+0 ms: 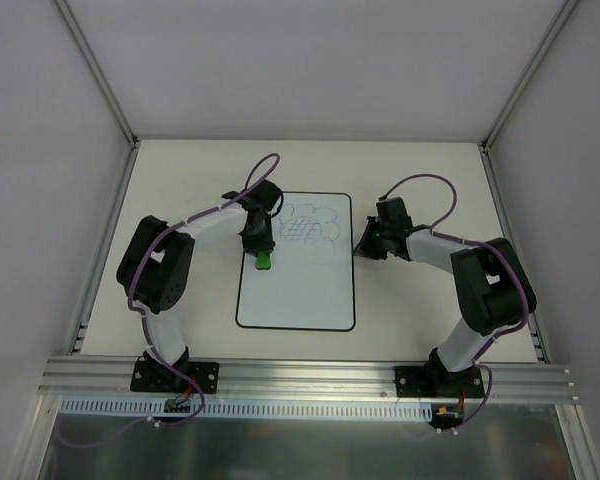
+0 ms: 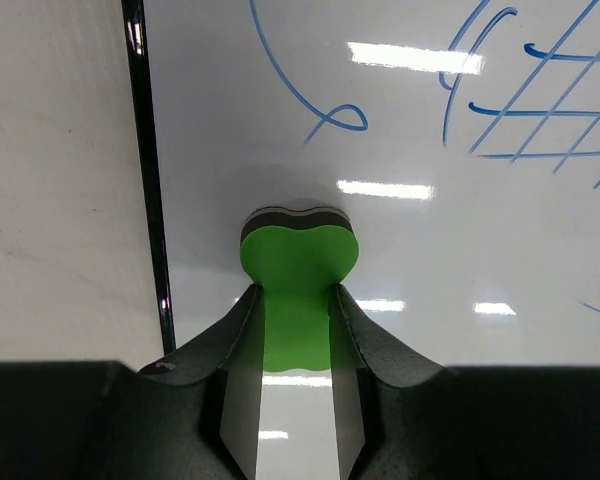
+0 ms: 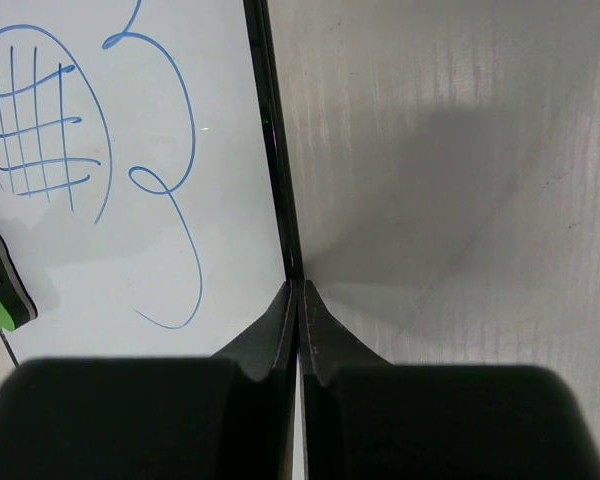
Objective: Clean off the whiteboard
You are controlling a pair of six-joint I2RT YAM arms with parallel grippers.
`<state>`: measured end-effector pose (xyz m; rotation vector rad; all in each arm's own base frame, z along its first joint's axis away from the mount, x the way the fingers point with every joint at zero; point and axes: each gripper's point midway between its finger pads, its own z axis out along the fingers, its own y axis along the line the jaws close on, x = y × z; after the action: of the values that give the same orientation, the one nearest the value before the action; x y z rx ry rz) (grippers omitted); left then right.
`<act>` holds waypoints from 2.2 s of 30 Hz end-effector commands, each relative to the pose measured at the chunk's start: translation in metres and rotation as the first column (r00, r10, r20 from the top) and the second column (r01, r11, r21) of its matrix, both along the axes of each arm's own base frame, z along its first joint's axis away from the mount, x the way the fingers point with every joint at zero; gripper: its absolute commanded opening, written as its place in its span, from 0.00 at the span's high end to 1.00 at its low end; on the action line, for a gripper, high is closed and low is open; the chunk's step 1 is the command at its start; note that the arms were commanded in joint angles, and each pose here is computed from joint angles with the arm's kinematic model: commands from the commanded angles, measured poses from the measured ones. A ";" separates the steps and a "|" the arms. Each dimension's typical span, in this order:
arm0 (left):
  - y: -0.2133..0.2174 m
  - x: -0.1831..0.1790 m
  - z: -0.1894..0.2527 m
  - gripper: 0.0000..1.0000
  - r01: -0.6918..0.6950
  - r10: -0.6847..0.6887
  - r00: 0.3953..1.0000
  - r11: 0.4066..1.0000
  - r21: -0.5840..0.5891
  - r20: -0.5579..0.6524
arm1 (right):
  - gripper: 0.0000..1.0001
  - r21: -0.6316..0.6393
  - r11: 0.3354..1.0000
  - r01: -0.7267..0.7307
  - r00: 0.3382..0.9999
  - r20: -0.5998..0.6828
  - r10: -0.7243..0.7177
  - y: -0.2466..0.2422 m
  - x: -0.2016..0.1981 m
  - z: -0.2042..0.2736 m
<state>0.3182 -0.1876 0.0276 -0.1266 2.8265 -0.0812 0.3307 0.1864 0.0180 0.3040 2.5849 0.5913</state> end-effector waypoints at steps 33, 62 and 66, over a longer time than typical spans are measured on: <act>0.024 0.047 -0.016 1.00 -0.014 0.020 0.997 0.998 0.068 -0.076 | 0.99 -0.124 0.992 -0.017 0.994 -0.106 0.004 -0.020 -0.025 -0.029; -0.069 0.039 -0.033 1.00 0.204 -0.193 0.970 0.977 0.065 -0.145 | 0.99 -0.127 0.992 -0.027 0.993 -0.116 0.012 -0.019 -0.024 -0.031; -0.015 0.059 -0.023 1.00 0.071 -0.059 0.989 0.994 0.084 -0.133 | 0.99 -0.129 0.991 -0.029 0.994 -0.113 0.014 -0.020 -0.024 -0.030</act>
<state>0.3911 -0.2795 0.0294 0.1526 2.8065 -0.1757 0.3313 0.1861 0.0181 0.2844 2.5935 0.5788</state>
